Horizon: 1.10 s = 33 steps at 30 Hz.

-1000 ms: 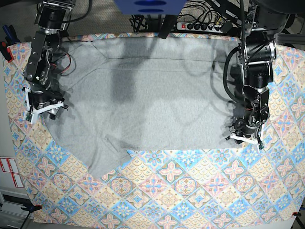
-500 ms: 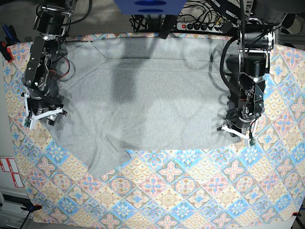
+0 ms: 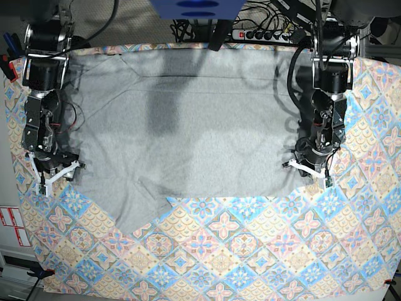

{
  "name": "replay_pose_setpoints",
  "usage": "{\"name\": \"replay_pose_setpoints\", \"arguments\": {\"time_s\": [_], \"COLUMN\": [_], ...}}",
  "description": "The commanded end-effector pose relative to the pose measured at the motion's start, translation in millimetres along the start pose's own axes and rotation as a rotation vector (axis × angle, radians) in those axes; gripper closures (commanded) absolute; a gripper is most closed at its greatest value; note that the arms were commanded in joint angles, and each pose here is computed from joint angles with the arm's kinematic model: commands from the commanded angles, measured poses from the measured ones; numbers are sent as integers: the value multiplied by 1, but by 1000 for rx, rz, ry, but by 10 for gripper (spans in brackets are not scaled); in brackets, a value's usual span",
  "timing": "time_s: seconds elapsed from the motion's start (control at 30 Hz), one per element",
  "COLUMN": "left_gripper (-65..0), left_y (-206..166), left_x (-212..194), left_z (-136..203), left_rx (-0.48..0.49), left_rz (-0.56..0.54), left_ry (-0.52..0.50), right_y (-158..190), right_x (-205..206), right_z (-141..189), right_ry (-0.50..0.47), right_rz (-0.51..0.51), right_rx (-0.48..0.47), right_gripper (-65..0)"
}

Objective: Fold the T-shirt properly
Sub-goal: 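Move both grippers down along the shirt's sides toward the hem, then grasp the shirt's hem corners with both grippers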

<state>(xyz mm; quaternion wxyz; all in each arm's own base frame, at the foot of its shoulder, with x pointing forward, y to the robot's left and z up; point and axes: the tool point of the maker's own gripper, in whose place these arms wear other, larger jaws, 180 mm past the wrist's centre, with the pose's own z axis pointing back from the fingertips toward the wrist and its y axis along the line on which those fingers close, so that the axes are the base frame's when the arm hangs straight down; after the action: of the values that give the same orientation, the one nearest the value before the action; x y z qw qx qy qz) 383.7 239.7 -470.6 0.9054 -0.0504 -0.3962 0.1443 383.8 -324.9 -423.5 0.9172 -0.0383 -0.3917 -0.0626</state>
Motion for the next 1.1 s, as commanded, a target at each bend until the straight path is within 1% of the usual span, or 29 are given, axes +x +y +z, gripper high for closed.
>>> {"name": "replay_pose_setpoints", "arguments": {"time_s": [0.0,0.1,0.17,0.33,0.53,0.73,0.8,0.93,0.97,1.0,1.07], "left_gripper": [0,0,0,0,0,0,0,0,0,0,0], "left_y": [-3,-5,-4,-2,0,0,0,0,0,0,0], "left_x": [12,13,10,4,-3,-3,-3,-3,-3,-3,-3], "left_z": [2,5,6,7,8,8,8,8,8,8,8], "left_rx": [-12,-19,-18,-15,-11,-11,-11,-11,-11,-11,-11], "left_rz": [-10,-16,-17,-19,-19,-19,-19,-19,-19,-19,-19], "left_ry": [-18,-29,-24,-15,-5,-5,-5,-5,-5,-5,-5], "right_y": [-10,-7,-6,-13,-28,-29,-22,0,3,2,2], "right_x": [27,30,30,24,7,2,1,-5,-9,-22,-34], "right_z": [-1,-13,-20,-30,-35,-35,-36,-33,-33,-32,-30], "right_ry": [-58,-39,-29,-21,-22,-24,-22,-9,-2,18,38], "right_rz": [22,99,131,174,146,144,145,154,155,155,154], "right_rx": [-15,17,33,45,21,22,49,171,186,187,193], "right_gripper": [-320,-320,-320,-320,-320,-320,-320,-315,-314,-310,-280]}}
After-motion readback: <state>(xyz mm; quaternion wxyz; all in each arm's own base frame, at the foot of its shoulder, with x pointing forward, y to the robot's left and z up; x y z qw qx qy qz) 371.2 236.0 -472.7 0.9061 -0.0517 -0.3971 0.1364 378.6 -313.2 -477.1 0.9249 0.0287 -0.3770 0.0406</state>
